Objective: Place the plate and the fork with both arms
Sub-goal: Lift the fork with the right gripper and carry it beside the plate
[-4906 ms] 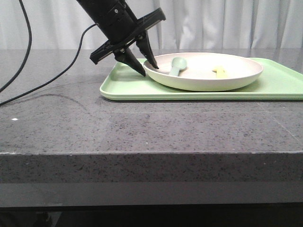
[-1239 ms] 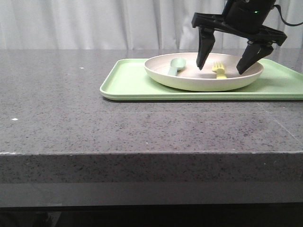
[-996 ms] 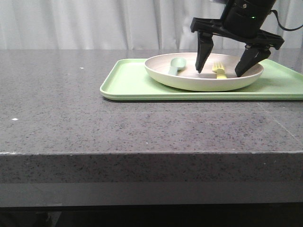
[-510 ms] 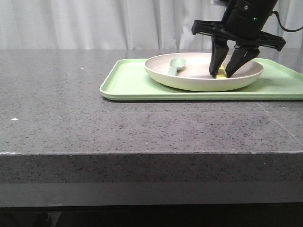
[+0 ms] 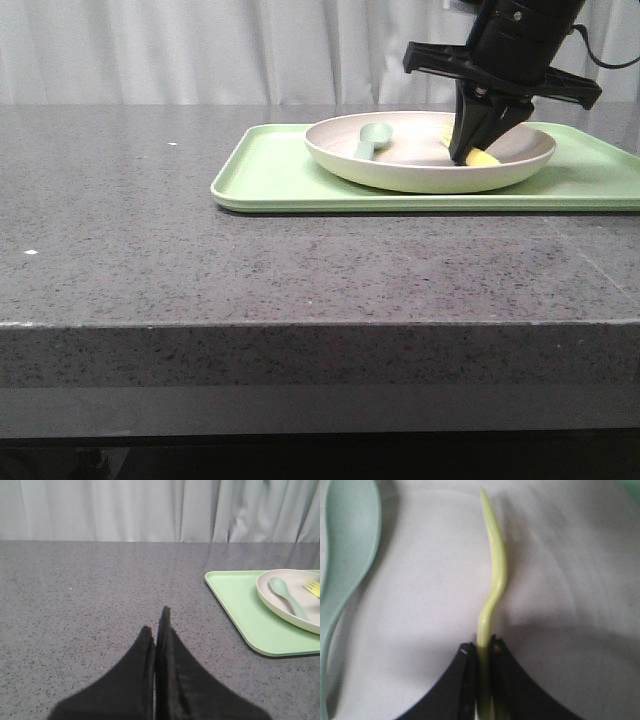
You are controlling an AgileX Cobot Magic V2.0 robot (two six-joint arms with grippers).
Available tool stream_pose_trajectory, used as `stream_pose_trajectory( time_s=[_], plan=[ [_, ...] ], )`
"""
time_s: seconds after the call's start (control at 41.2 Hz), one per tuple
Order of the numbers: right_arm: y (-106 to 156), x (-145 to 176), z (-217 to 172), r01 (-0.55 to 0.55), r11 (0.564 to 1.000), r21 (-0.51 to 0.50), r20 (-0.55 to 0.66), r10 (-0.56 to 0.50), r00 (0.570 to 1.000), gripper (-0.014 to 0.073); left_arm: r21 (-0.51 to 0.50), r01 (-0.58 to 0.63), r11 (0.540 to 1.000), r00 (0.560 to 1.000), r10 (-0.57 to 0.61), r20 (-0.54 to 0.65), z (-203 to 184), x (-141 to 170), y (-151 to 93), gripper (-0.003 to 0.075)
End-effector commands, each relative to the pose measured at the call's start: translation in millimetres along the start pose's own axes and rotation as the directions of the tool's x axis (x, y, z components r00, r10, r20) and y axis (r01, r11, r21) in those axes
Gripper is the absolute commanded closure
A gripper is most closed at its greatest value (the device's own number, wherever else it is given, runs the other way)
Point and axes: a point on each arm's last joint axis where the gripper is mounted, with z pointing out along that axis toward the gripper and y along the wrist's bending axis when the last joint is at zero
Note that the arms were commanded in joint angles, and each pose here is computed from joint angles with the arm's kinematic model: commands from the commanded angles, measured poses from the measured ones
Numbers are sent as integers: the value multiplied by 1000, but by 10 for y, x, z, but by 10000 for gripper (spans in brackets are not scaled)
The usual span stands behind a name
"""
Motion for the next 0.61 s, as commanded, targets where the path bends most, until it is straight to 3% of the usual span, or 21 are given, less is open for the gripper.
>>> stream_pose_trajectory(
  time_s=[0.0, 0.17, 0.389, 0.583],
  plan=[
    [55, -105, -280, 8, 1000, -28, 95, -5, 995, 645, 18, 7, 1000, 995, -9, 101, -19, -157, -20, 738],
    [83, -142, -383, 13, 999, -36, 117, -9, 993, 656, 18, 7, 1000, 995, -9, 101, -19, -157, -20, 738],
    [97, -254, -799, 36, 999, -30, 195, -29, 980, 656, 18, 7, 1000, 995, -9, 101, -19, -157, -20, 738],
    [-159, -306, -1049, 26, 999, 29, 210, -32, 977, 656, 18, 7, 1000, 995, -9, 101, -19, -157, -20, 738]
  ],
)
